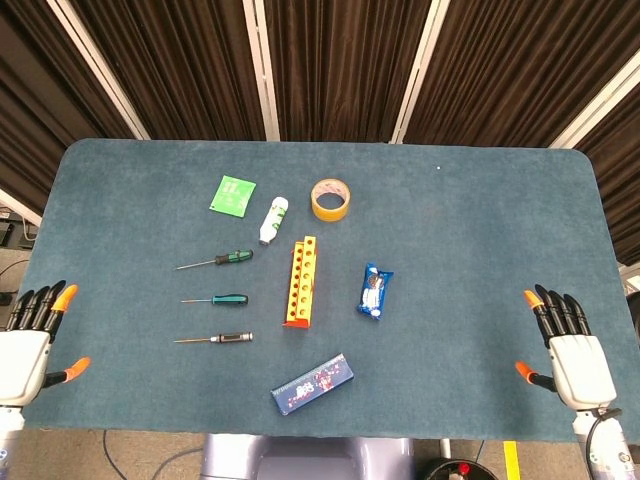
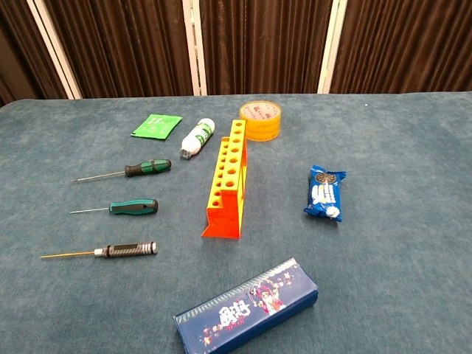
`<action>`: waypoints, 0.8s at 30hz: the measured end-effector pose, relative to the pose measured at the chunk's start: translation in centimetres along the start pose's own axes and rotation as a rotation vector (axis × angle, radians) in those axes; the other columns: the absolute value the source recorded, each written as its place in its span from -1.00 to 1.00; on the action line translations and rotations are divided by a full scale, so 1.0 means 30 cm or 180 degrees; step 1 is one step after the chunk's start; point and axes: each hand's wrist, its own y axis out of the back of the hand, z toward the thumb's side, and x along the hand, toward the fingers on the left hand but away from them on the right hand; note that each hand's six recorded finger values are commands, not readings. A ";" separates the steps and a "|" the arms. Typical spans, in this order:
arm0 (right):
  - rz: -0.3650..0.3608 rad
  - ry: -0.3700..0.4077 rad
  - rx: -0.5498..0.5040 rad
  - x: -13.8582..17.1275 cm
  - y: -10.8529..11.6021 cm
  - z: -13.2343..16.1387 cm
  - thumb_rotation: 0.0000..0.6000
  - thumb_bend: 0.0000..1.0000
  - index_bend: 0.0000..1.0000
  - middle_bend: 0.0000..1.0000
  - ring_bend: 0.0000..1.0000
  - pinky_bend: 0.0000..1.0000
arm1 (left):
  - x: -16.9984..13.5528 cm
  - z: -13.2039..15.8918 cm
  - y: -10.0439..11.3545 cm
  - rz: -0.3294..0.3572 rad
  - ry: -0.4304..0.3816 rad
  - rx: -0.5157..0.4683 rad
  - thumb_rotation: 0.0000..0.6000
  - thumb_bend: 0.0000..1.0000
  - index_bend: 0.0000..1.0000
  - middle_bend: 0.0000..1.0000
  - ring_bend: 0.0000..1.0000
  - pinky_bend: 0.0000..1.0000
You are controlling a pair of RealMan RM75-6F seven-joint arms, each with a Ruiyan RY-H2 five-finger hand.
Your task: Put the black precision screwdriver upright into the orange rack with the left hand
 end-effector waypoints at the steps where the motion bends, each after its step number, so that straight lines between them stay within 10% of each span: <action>1: -0.0004 -0.0008 -0.0014 0.000 0.002 -0.001 1.00 -0.93 -1.00 -1.00 -1.00 -1.00 | 0.002 0.008 0.001 0.0002 -0.0019 -0.0006 1.00 -0.97 -0.98 -1.00 -1.00 -1.00; 12: 0.0014 -0.0022 -0.0029 -0.002 -0.003 0.000 1.00 -0.91 -1.00 -1.00 -1.00 -1.00 | 0.053 0.133 -0.040 -0.0370 -0.0212 -0.0178 1.00 -0.70 -0.26 -1.00 -1.00 -1.00; 24: 0.0020 -0.0048 -0.0064 -0.005 0.000 -0.006 1.00 -0.89 -1.00 -1.00 -1.00 -1.00 | 0.153 0.316 -0.117 -0.0713 -0.0440 -0.0048 1.00 -0.51 -0.16 -0.95 -1.00 -1.00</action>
